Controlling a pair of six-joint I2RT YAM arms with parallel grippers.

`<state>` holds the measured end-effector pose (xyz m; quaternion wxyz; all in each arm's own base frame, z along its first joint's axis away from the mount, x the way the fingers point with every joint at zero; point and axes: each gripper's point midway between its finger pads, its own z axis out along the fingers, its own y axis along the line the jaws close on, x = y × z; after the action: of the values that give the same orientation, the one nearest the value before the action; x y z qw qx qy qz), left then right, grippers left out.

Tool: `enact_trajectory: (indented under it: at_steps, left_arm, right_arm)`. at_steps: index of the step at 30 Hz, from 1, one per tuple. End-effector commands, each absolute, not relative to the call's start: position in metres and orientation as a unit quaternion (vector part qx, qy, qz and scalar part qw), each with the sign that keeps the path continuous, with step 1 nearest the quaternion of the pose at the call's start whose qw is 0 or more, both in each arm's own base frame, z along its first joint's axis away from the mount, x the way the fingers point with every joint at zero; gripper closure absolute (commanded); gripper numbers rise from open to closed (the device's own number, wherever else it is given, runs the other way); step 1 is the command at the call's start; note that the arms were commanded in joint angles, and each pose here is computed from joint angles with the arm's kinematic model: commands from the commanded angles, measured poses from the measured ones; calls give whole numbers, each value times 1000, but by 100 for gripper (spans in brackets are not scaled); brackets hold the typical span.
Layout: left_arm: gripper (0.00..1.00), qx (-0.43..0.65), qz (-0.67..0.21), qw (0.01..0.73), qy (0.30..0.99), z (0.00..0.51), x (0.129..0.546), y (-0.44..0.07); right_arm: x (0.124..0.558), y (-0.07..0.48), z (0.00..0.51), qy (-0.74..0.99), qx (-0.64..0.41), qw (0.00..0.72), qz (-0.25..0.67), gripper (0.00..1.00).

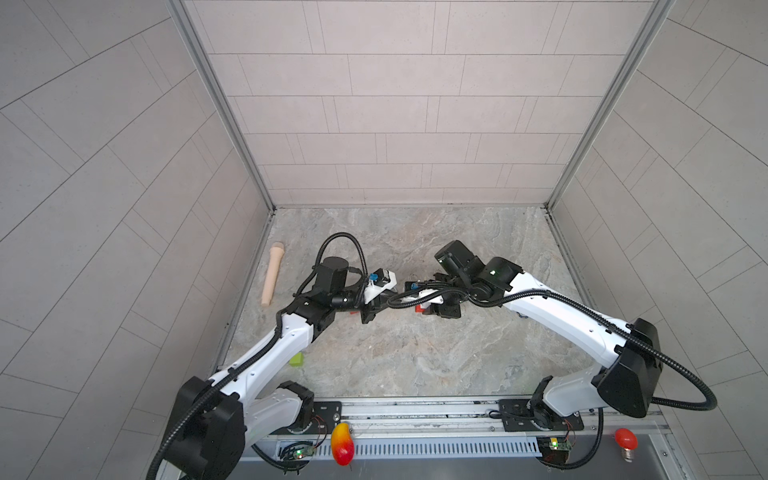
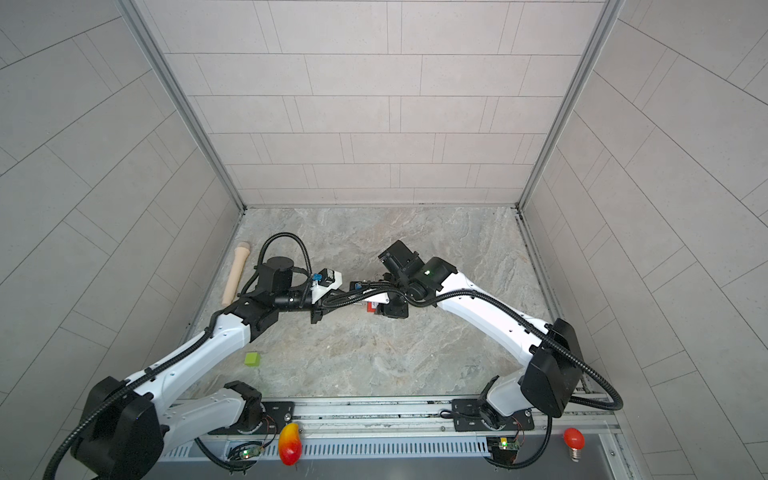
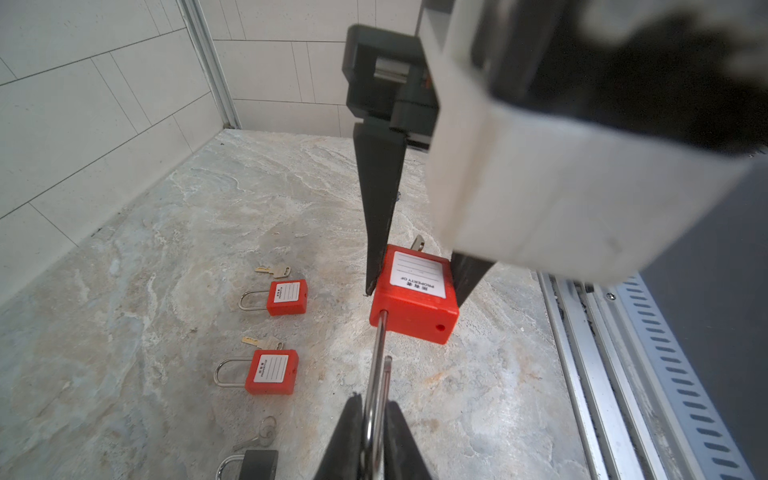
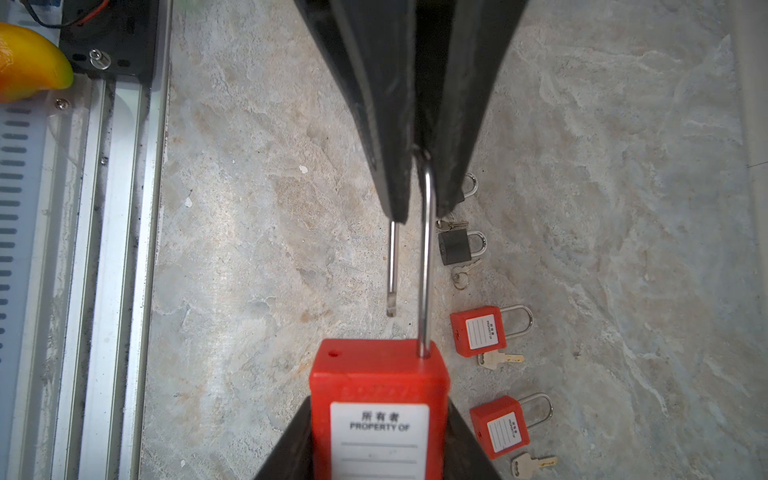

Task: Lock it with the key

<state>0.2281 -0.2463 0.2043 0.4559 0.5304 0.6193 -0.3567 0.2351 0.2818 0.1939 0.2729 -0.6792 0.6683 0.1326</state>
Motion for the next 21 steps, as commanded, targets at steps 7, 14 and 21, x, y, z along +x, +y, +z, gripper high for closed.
enact_trajectory:
  at_steps: [7,14,21]
  left_arm:
    - [100,544,-385,444,598,215,219,-253]
    - [100,549,-377,464,584,231,217,-253]
    - [100,559,-377,485,556,247,209,-257]
  right_arm:
    - [246,285,219,648,-685,314,110,82]
    - [233,264,213,677,-681,259,104,40]
    - [241,261,215,695,-658,266,116,40]
